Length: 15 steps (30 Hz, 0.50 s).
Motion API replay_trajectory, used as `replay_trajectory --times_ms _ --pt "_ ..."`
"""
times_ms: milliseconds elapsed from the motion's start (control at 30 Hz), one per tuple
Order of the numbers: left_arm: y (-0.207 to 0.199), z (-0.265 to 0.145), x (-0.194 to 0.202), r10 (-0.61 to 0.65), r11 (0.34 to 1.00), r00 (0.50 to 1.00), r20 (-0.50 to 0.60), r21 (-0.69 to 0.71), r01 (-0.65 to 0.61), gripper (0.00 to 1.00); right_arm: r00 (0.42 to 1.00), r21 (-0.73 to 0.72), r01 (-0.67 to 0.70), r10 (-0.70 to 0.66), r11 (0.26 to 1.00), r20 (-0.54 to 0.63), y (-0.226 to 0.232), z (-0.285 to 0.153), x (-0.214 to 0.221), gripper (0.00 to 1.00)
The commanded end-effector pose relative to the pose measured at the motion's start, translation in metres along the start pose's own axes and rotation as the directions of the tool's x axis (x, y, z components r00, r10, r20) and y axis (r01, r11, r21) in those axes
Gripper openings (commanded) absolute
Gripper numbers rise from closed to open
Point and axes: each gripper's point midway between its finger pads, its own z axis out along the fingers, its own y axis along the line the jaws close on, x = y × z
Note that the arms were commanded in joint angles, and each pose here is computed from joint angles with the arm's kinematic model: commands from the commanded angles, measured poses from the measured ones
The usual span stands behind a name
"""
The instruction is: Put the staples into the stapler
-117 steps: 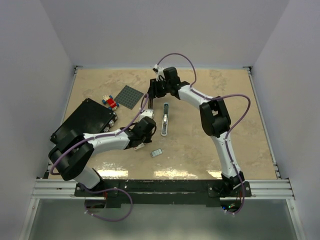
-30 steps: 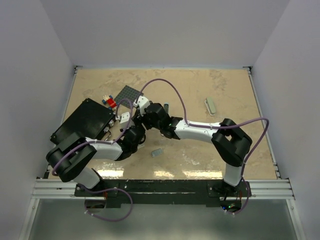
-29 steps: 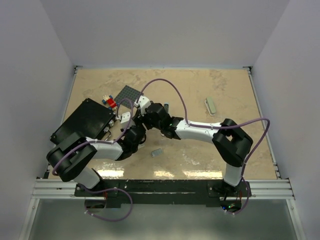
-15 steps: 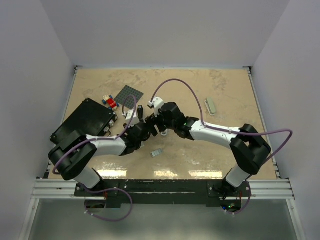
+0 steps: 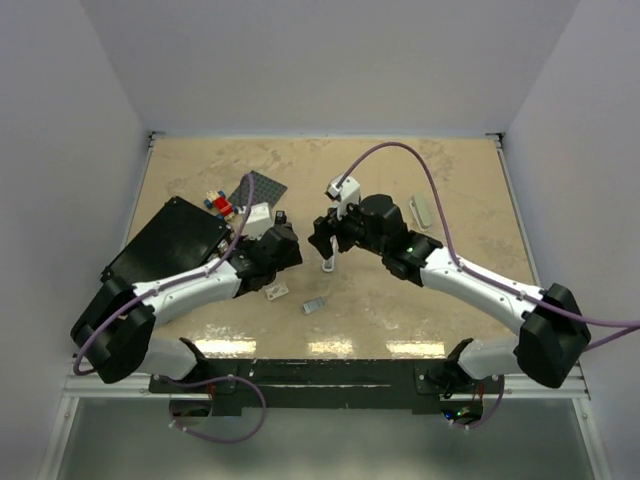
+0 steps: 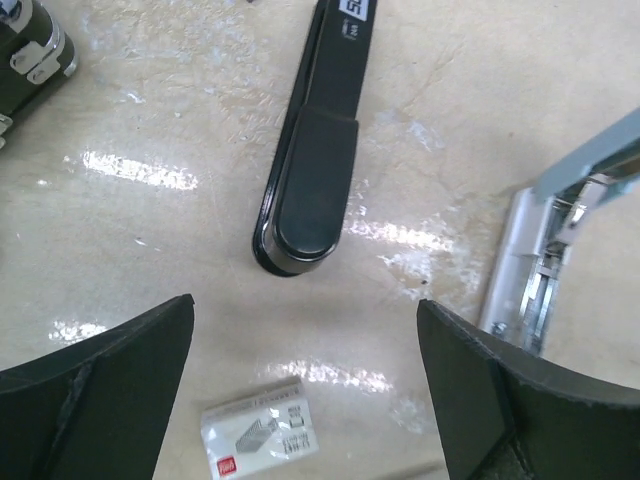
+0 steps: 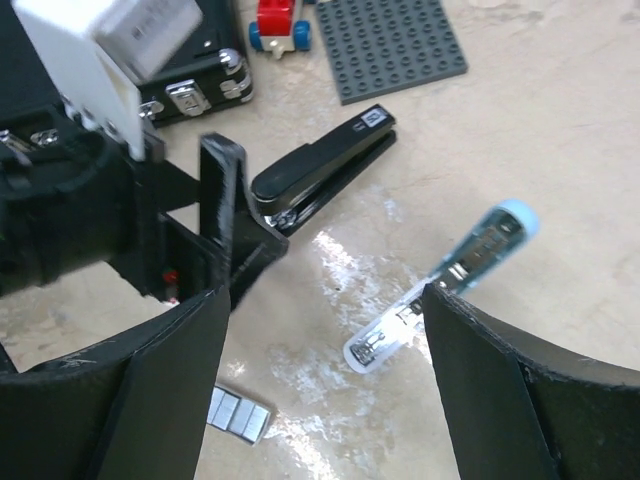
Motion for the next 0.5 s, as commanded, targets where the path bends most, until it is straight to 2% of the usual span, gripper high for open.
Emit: replay_trajectory --times_ms 0,67,200,233,300,333,467 --pt "0.004 -0.016 -0.029 0.041 0.999 0.997 -0.058 0.003 -0.041 0.97 0.999 0.081 -0.03 0.028 0.996 0.026 -0.016 -0.027 -0.011 0.82" --pt "0.002 -0.012 -0.042 0.057 0.998 0.995 -0.087 0.028 -0.055 0.97 0.999 0.127 -0.041 0.038 0.991 0.031 -0.025 -0.033 -0.011 0.82" --pt "0.003 0.003 -0.045 0.131 0.991 0.967 -0.218 0.028 -0.128 0.93 0.998 0.179 -0.061 0.054 0.982 0.043 -0.034 -0.047 -0.012 0.82" --pt "-0.006 0.004 -0.057 0.156 0.988 0.964 -0.215 0.049 -0.149 0.9 0.997 0.183 -0.064 0.057 0.981 0.047 -0.034 -0.051 -0.012 0.82" --pt "-0.004 0.017 -0.045 0.206 0.978 0.936 -0.286 0.032 -0.205 0.86 0.997 0.186 -0.069 0.062 0.98 0.044 -0.035 -0.053 -0.009 0.82" --pt "-0.01 0.019 -0.05 0.22 0.975 0.933 -0.286 0.042 -0.218 0.8 0.997 0.19 -0.072 0.064 0.979 0.046 -0.036 -0.056 -0.008 0.82" --pt "-0.009 0.035 -0.039 0.252 0.966 0.907 -0.338 0.033 -0.256 0.68 0.996 0.199 -0.083 0.073 0.977 0.055 -0.037 -0.063 -0.006 0.82"
